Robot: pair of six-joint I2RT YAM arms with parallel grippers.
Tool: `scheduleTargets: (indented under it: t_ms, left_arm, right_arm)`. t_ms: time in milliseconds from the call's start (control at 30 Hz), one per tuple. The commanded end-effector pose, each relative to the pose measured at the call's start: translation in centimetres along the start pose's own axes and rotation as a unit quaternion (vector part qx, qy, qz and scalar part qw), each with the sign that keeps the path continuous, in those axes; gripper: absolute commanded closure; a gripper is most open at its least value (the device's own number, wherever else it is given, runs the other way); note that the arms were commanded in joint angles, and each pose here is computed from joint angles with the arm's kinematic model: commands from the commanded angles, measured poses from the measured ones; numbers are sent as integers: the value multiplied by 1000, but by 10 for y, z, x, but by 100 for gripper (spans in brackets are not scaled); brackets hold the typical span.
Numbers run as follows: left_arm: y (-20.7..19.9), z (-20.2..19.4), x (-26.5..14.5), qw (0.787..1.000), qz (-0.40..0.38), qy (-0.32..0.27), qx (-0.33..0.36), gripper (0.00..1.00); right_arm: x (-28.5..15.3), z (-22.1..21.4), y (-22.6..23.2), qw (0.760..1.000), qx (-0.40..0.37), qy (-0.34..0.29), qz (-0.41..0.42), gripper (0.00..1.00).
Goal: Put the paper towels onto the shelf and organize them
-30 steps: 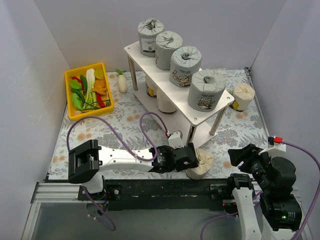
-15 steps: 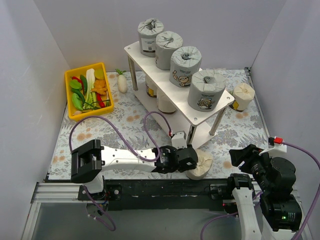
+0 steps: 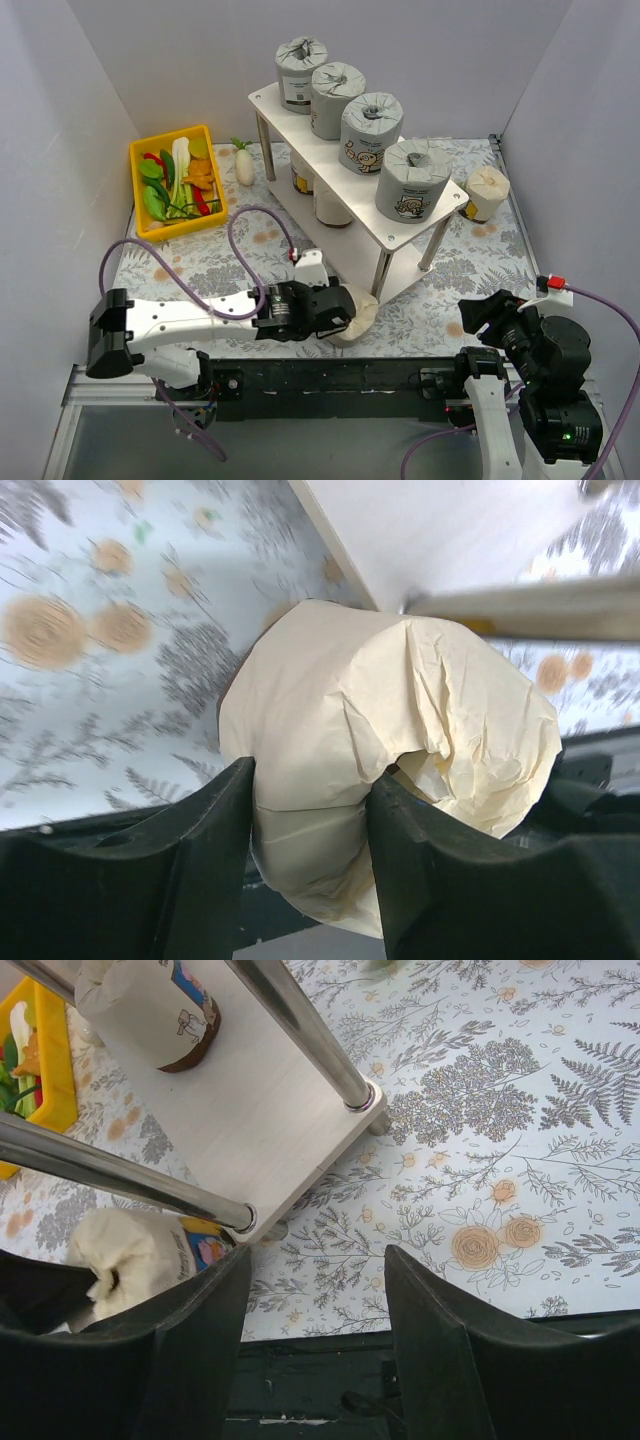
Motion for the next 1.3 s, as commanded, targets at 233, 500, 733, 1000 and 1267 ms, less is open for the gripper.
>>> scheduleTargets:
  t_ms: [233, 500, 733, 1000, 1267]
  left_arm:
    - [28, 100, 2, 994, 20, -97, -34, 59]
    - [32, 155, 22, 988, 15, -143, -58, 59]
    - [1, 172, 44, 988, -25, -132, -73, 58]
    - [-14, 169, 62, 987, -50, -122, -96, 58]
    - [-23, 174, 77, 982, -61, -142, -106, 50]
  right_arm:
    - [0, 3, 2, 1000, -8, -19, 15, 37]
    - [-5, 10, 3, 999, -18, -30, 8, 36]
    - [-7, 10, 4, 999, -15, -31, 10, 36]
    - [-12, 17, 7, 999, -19, -43, 9, 36]
    - [-9, 15, 8, 999, -8, -37, 15, 37]
Point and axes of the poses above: each gripper's point midway between its finger pads, its own x axis out along the fingers, its own y axis along the line the jaws close on, z = x × y, the point moved 6 cm from there along -x, back along the fingers, and after that the axes turned 3 degrees about x, right-handed, at the moved point
